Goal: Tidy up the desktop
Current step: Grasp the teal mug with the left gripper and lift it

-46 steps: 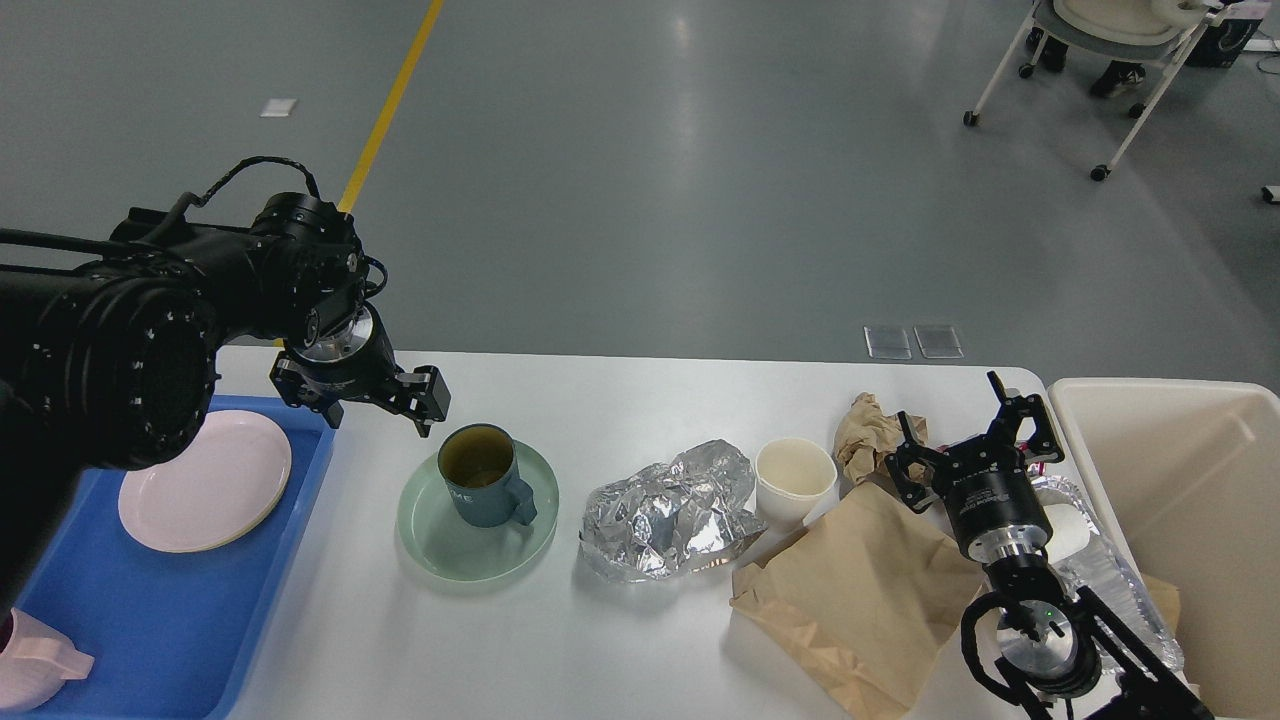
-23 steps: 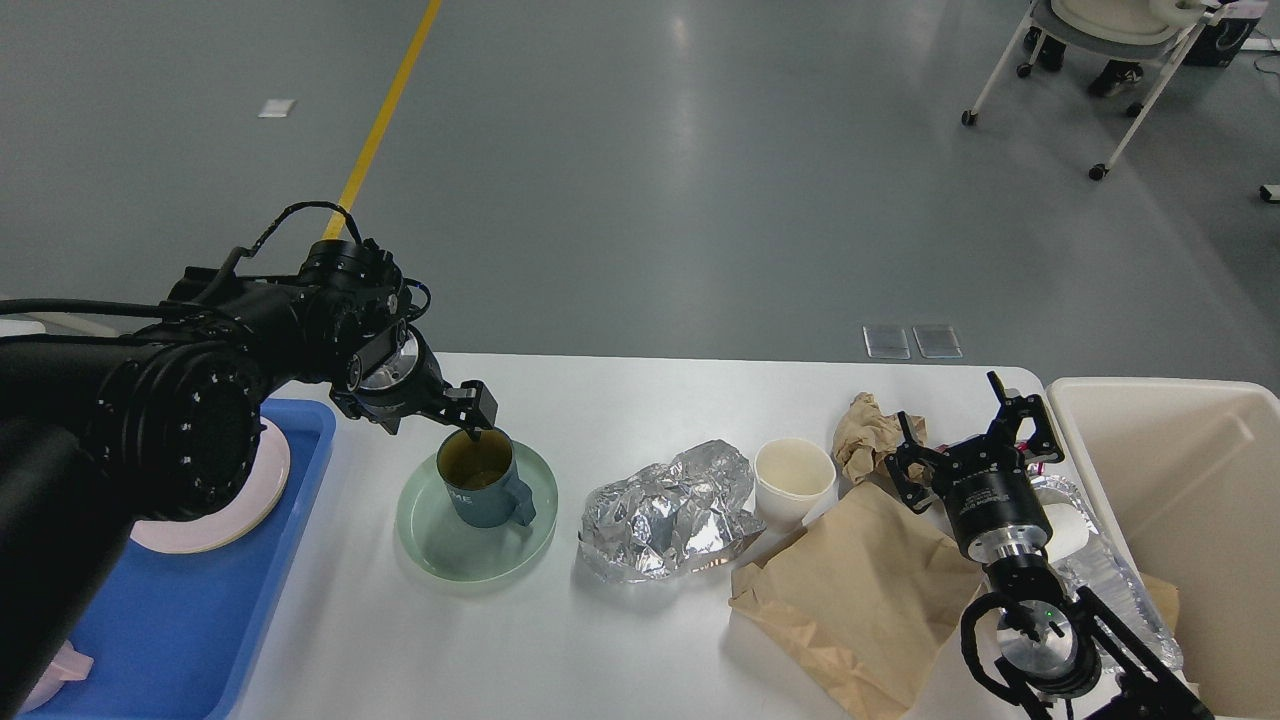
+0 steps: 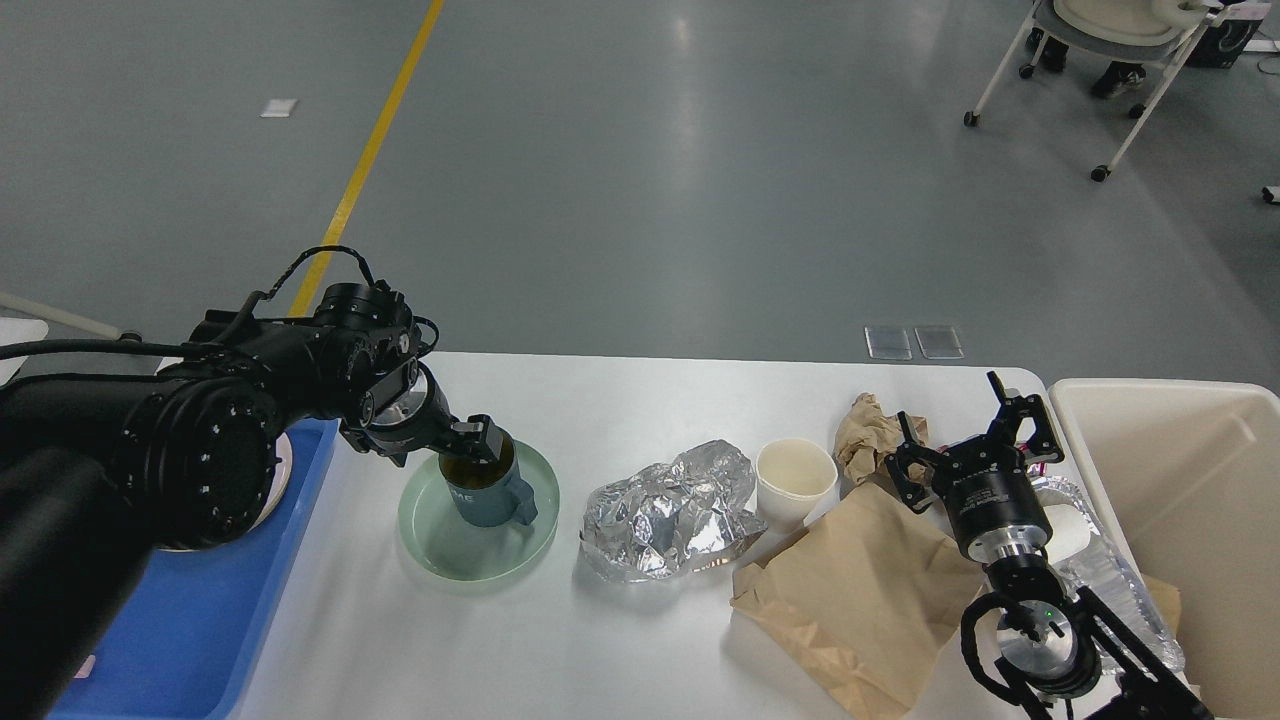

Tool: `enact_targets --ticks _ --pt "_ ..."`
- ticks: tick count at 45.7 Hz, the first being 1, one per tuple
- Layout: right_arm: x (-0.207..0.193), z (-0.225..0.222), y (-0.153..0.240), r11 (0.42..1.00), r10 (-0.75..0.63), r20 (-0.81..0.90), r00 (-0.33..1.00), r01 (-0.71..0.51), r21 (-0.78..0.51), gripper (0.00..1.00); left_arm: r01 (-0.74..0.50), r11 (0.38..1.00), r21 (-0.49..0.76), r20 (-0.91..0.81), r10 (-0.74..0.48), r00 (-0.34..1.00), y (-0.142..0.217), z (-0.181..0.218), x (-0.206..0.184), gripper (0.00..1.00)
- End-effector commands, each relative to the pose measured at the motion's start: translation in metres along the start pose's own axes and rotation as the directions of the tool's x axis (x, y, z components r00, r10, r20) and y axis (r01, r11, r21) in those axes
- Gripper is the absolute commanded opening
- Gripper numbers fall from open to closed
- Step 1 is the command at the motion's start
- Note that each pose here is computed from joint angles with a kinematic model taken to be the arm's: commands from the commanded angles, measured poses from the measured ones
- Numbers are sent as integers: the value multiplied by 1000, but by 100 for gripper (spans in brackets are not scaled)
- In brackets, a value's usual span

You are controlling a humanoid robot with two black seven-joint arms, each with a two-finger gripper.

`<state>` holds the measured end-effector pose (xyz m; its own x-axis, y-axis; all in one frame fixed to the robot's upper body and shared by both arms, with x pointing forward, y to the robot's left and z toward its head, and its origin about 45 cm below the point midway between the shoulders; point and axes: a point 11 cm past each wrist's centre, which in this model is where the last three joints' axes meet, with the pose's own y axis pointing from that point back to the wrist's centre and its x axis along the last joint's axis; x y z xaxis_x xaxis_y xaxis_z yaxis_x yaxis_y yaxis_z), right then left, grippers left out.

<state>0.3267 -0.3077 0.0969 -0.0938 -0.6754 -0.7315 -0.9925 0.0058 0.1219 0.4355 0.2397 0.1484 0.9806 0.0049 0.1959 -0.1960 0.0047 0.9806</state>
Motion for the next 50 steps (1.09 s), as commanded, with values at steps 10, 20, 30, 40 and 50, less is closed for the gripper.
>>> enact_targets --ticks 10,20,30,40,50 --pt "0 0 0 1000 0 0 1000 0 0 100 16 999 47 -9 -15 1000 -3 -8 -4 40" --pt "0 0 0 1000 3 -1 1000 -3 -1 100 39 997 60 -13 -38 999 -3 -11 -7 7" --pt "0 0 0 1000 0 0 1000 0 -1 100 57 996 73 -19 -56 998 -2 -15 -8 0" --pt "0 0 0 1000 0 0 1000 0 0 100 49 996 74 -19 -48 999 2 -15 -4 0" --pt "0 0 0 1000 0 0 1000 0 0 100 73 995 69 -7 -73 997 31 -8 10 0"
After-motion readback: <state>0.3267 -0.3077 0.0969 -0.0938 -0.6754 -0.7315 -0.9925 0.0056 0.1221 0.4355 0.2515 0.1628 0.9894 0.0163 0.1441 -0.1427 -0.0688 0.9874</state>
